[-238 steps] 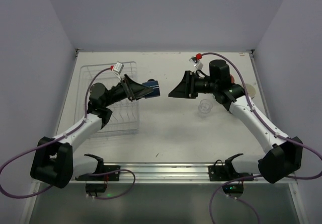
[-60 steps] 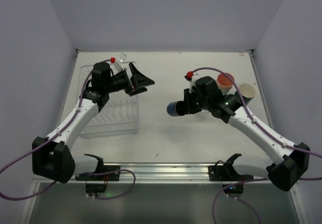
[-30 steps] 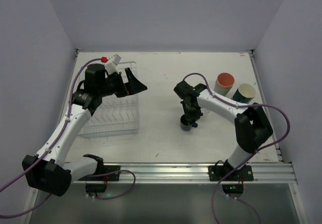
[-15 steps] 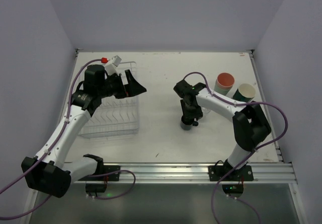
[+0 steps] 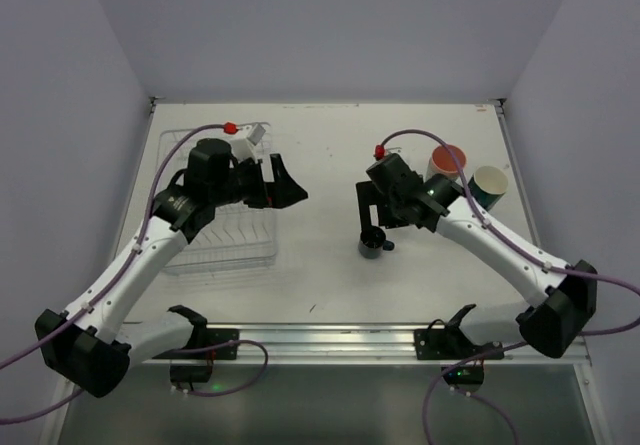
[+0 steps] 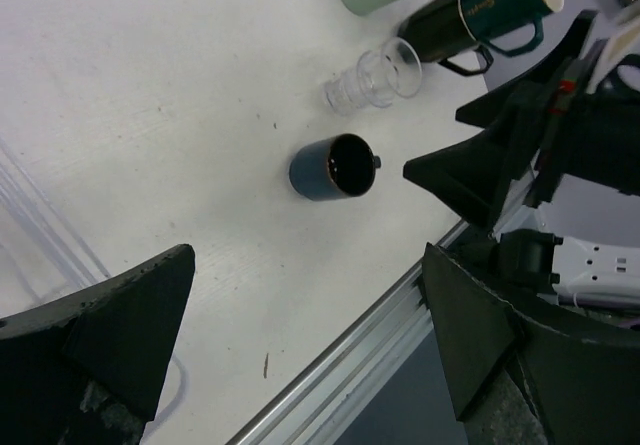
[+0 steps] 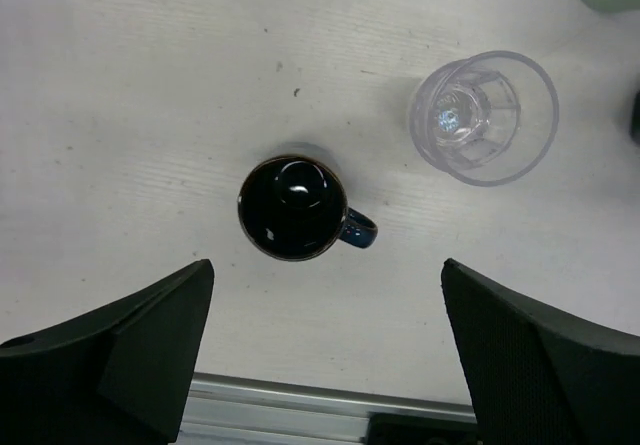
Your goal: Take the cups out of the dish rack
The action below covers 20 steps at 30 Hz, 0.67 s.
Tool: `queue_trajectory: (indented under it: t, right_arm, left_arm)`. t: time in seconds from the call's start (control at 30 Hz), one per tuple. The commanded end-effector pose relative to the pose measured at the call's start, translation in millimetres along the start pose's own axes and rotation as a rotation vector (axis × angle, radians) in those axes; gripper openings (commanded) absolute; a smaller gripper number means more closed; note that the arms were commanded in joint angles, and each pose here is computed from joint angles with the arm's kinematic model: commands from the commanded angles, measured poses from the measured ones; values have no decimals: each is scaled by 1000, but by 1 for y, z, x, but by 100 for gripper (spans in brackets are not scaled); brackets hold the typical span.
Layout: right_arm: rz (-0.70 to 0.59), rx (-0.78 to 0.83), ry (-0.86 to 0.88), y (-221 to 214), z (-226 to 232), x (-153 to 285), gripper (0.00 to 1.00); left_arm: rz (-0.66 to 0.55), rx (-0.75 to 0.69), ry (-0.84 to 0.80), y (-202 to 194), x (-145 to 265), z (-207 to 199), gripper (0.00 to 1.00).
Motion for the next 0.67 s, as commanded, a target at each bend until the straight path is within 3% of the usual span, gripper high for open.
queue_trajectory:
  t: [0.0, 0.63]
  right_arm:
    - [-92, -24, 43, -1, 2, 23, 99]
    - [-132, -95, 252, -68, 9, 26, 99]
  left_arm:
    - [9, -27, 59, -14, -12, 2, 100]
    - [72, -66, 142, -93, -27, 16, 100]
Point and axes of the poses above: each gripper's point midway between its finger pads, its own x axis back along the fingers, its own z axis along the line the jaws close on, y = z × x, the point moved 7 cm from there along x, back along the fingers, and after that the axes turned 14 degrees about x, right-handed, at the moved point
